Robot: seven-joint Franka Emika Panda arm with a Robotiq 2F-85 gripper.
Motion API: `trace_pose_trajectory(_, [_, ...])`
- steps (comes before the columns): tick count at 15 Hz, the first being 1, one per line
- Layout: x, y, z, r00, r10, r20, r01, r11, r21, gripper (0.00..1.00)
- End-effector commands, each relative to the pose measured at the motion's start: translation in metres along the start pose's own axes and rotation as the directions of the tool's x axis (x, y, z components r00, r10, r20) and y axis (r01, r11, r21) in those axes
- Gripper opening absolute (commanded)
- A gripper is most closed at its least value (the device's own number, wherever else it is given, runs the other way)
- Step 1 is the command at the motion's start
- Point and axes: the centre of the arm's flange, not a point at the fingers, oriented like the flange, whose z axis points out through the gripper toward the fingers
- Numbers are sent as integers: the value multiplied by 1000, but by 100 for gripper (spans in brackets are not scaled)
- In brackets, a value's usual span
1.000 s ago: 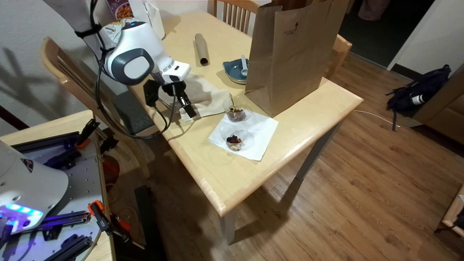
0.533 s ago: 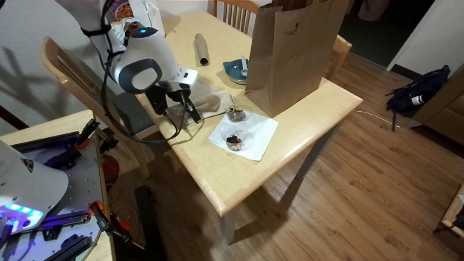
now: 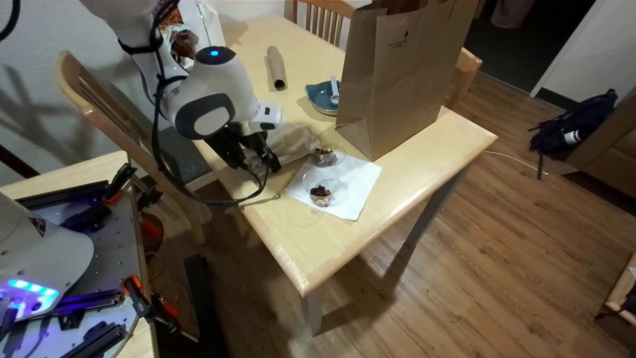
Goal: Wipe the table with the towel
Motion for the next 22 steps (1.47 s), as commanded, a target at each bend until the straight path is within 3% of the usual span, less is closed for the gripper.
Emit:
trace_pose_trajectory(1, [-12,14,2,995,94,-26,-94,995,-35,37])
trace_pose_trajectory(2, [0,-22,-1,988,149,-51,-151,988,-43,45])
trace_pose_trajectory(3, [-13,-2,-10,975,207,-79,-212,976,-54,51])
trace_pose_trajectory(7, [-56,7,-15,904,395,-165,-408,912,-53,77])
trace_pose_trajectory(8, [-62,4,-8,879,439,-188,-455,889,-48,33])
trace_pose_trajectory(10, [-63,-7,7,861,469,-195,-488,871,-60,34])
trace_pose_trajectory(14, [-46,-48,32,888,436,-147,-450,889,-80,7])
trace_pose_trajectory(16, [-40,-67,42,906,401,-138,-413,907,-78,1])
trace_pose_trajectory(22, [-10,-148,64,958,256,-132,-263,964,-41,2])
